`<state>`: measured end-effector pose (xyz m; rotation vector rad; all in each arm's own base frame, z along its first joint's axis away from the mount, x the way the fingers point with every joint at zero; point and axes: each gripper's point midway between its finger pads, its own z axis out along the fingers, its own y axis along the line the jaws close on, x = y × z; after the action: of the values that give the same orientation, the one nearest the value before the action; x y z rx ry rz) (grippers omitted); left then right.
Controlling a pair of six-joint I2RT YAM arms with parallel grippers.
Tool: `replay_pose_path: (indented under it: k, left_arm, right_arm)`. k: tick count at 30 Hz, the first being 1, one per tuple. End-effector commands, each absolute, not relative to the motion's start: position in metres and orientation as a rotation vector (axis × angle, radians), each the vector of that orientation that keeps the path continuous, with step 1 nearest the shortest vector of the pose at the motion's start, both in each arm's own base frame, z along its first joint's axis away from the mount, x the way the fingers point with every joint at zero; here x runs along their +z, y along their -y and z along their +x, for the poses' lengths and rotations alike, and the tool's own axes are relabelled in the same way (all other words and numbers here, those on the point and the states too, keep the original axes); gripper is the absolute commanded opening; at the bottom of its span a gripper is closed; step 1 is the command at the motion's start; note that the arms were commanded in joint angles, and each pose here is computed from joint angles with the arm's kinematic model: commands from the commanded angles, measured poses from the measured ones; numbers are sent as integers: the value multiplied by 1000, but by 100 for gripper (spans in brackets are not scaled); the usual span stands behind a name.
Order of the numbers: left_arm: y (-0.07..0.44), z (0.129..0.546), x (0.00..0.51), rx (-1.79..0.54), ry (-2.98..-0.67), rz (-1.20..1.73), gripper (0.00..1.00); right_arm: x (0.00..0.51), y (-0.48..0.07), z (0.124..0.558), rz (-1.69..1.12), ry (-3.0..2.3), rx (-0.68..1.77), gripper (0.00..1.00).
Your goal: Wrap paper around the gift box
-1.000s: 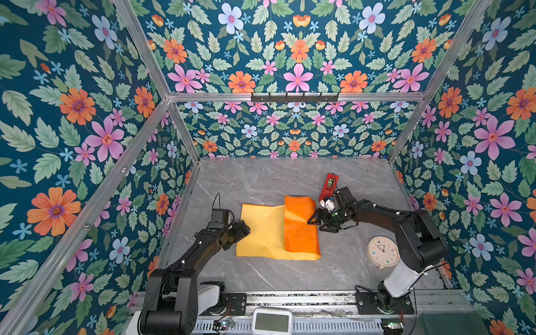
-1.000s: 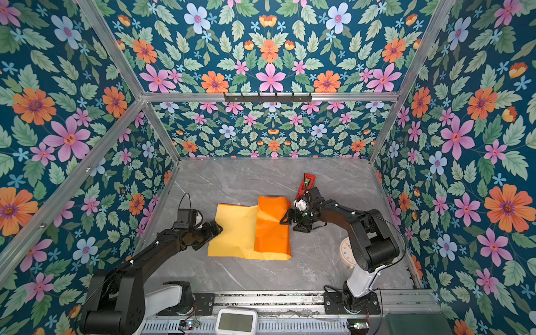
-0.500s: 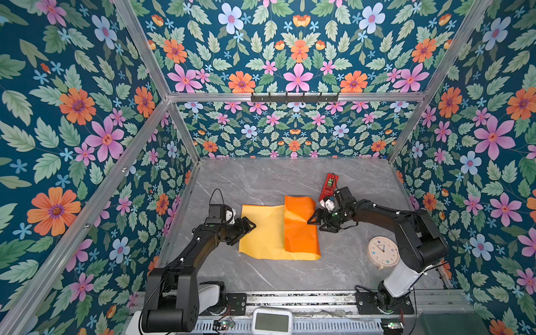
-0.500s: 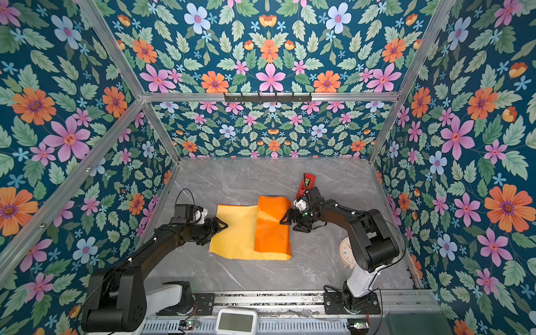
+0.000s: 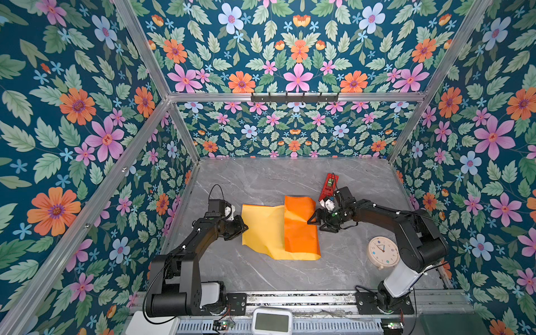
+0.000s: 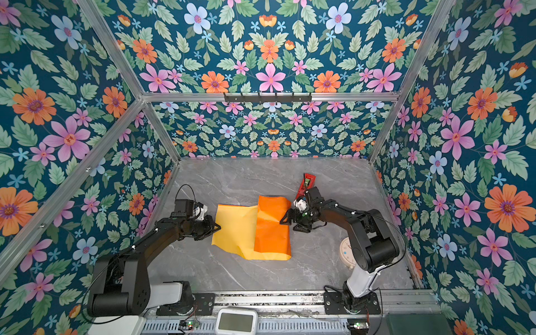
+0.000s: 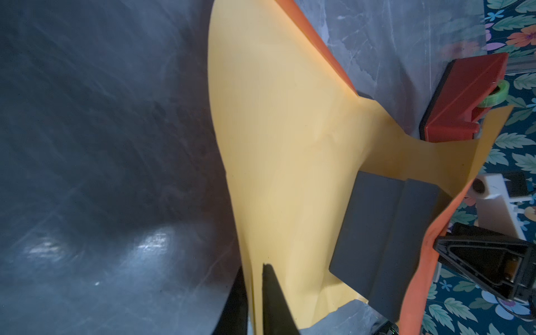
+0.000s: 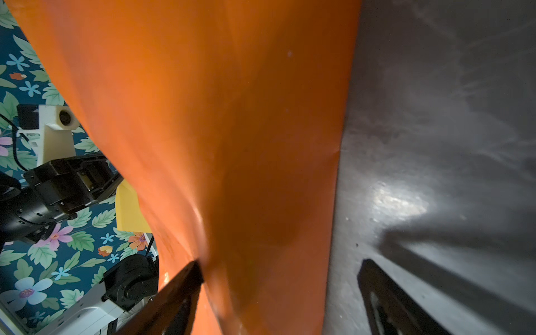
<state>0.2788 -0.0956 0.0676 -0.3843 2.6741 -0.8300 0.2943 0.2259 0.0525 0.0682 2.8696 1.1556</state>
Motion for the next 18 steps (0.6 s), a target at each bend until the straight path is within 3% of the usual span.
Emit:
replay_pose_path:
  k: [1, 3, 8, 18]
  left_arm:
    - [99, 285, 85, -755, -2639, -272, 4]
    - [111, 288, 103, -708, -2605, -200, 0]
    - [156, 285, 135, -624, -2569, -37, 0]
    - [240, 265, 137, -462, -2617, 207, 0]
  right_arm:
    - [17, -190, 282, 186, -3014, 805, 85]
    - [17, -189, 283, 187, -3013, 804, 85]
    - [17, -190, 283, 187, -3015, 803, 85]
    - [15, -190, 284, 186, -3021, 804, 85]
